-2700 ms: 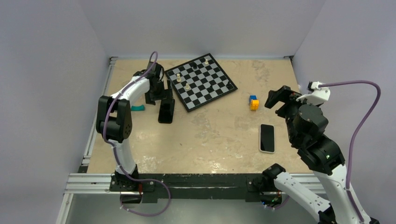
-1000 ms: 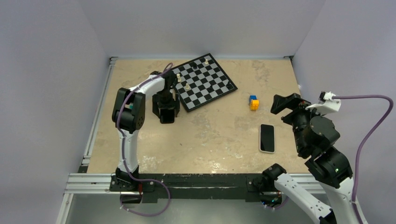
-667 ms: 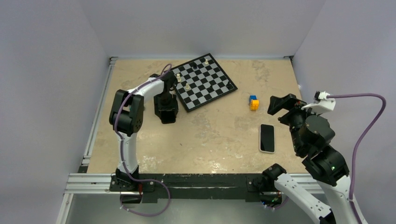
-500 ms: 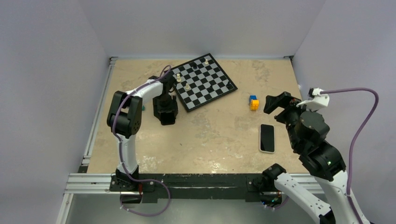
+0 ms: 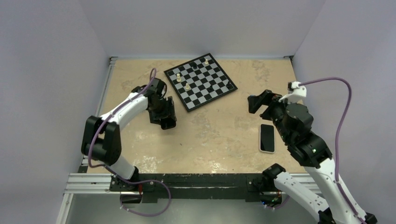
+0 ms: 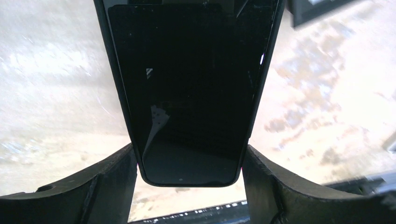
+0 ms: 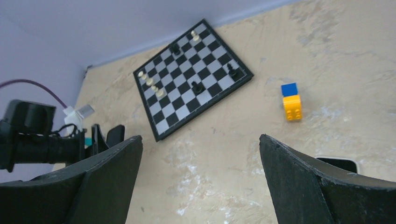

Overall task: Take the phone out of the phone case
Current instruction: Pick up the phone at the center of the board.

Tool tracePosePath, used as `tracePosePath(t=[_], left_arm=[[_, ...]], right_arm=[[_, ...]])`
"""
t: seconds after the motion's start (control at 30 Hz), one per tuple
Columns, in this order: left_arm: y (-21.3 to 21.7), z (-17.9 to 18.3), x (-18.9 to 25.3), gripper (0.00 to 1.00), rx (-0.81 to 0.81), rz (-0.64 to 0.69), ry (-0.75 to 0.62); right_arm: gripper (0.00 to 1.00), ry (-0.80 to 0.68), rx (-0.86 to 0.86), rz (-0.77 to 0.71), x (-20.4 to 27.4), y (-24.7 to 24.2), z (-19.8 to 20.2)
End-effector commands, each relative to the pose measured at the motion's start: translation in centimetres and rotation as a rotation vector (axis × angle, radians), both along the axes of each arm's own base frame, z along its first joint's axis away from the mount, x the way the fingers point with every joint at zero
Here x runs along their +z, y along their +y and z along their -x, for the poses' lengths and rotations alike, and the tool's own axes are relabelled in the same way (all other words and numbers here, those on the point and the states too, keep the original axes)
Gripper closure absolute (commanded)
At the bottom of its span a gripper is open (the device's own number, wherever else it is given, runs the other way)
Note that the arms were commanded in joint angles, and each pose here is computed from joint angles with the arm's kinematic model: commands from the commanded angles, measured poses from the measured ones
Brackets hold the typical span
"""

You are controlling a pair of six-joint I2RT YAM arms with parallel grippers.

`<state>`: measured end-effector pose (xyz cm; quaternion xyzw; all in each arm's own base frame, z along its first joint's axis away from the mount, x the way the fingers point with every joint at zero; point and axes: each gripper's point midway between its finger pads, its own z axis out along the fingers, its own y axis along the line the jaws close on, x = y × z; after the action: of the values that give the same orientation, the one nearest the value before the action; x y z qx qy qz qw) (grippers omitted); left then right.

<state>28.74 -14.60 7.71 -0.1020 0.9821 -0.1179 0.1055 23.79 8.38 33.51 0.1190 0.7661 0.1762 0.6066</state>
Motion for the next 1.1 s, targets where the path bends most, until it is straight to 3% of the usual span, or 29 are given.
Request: tracePosePath(t=[0.0,0.13,0.33,0.47,0.57,0.83,0.9,1.07], left_arm=[[-3.0,1.7,3.5,1.00,-0.003,0.252,-0.103],[-4.4,4.7,5.6,1.00,-0.075,0.423,-0.185],[-6.0,8.7,8.3,1.00,-0.295,0.570,-0.330],[-6.3,10.2,10.7,1.00,-0.424,0.543,-0.462],[-6.4,10.3,12.9,1.00,-0.510,0.512,-0.574],[-7.5,6.6,20.5,1.00,-0.698,0.426,-1.022],[-8.0,5.5,22.7,1.00,-0.755,0.396,-1.092],[-8.1,3.8,23.0,1.00,-0.915,0.250,-1.129]], right_arm=[[0.03,0.074,0.229,-0.014,-3.3,5.7,-1.7],[0.06,0.164,0.384,-0.072,-7.4,9.9,-2.3],[0.08,0.283,0.616,-0.252,-13.3,16.3,-1.3],[0.07,0.474,0.658,-0.309,-15.7,18.4,-1.2],[0.05,0.566,0.644,-0.251,-15.9,18.6,-2.0],[0.04,0.440,0.542,-0.222,-11.5,17.3,-4.7],[0.04,0.439,0.557,-0.227,-10.8,17.6,-4.7],[0.05,0.399,0.567,-0.249,-7.7,18.4,-5.7]])
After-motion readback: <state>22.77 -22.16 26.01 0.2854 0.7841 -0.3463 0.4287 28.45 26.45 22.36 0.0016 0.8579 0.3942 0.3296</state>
